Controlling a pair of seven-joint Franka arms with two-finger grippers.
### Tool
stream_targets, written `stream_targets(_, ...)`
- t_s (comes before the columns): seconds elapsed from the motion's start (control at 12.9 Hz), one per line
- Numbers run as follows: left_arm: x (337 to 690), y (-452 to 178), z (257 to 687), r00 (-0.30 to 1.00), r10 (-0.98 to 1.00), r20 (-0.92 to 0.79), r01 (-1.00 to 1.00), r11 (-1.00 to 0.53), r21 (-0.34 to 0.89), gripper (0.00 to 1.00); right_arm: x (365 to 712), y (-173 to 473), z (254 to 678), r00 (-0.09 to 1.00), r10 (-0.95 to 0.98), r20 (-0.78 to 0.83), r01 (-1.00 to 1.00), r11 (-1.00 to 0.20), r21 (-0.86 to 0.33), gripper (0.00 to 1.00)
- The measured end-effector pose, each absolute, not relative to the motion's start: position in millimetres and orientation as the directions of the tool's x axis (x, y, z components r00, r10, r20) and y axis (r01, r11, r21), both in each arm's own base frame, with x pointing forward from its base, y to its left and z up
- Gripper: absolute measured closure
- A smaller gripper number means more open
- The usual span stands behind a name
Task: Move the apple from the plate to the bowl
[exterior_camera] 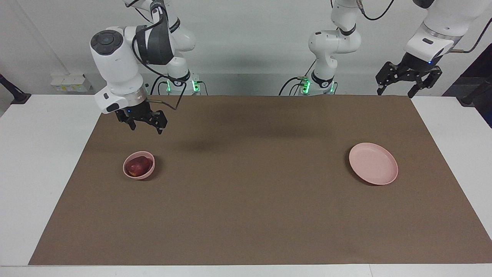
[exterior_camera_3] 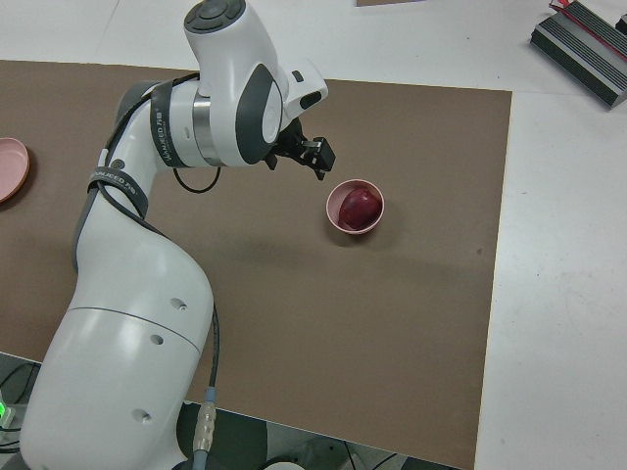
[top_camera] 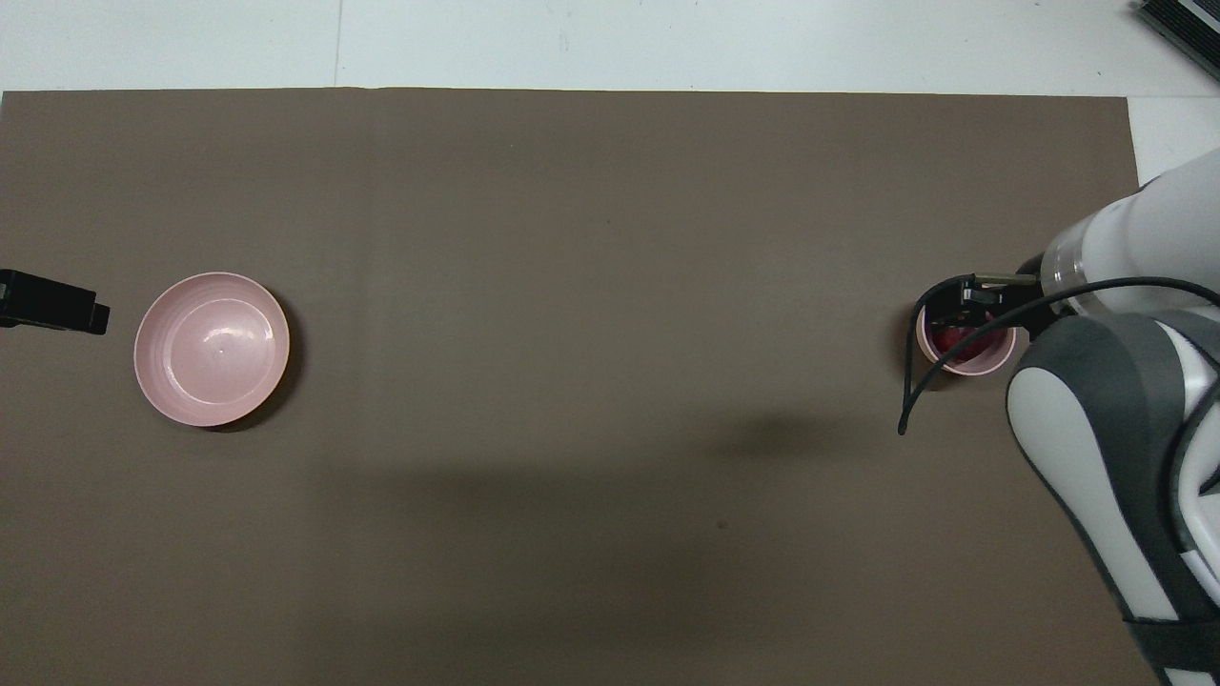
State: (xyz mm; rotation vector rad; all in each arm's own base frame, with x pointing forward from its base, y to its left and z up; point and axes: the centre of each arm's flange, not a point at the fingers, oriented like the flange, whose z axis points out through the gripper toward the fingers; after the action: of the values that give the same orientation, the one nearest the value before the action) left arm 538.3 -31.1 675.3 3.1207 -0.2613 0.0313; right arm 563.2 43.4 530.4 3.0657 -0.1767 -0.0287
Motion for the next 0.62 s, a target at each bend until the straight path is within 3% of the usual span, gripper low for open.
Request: stream_targets(0.62,538.9,-7.0,679.0,0.992,-0.122,0.028,-0.123,-0.992,0.004,0.0,544.5,24.9,625.5,0.996,-0.073,-0.041,-0.072,-0.997,0.032,0.0)
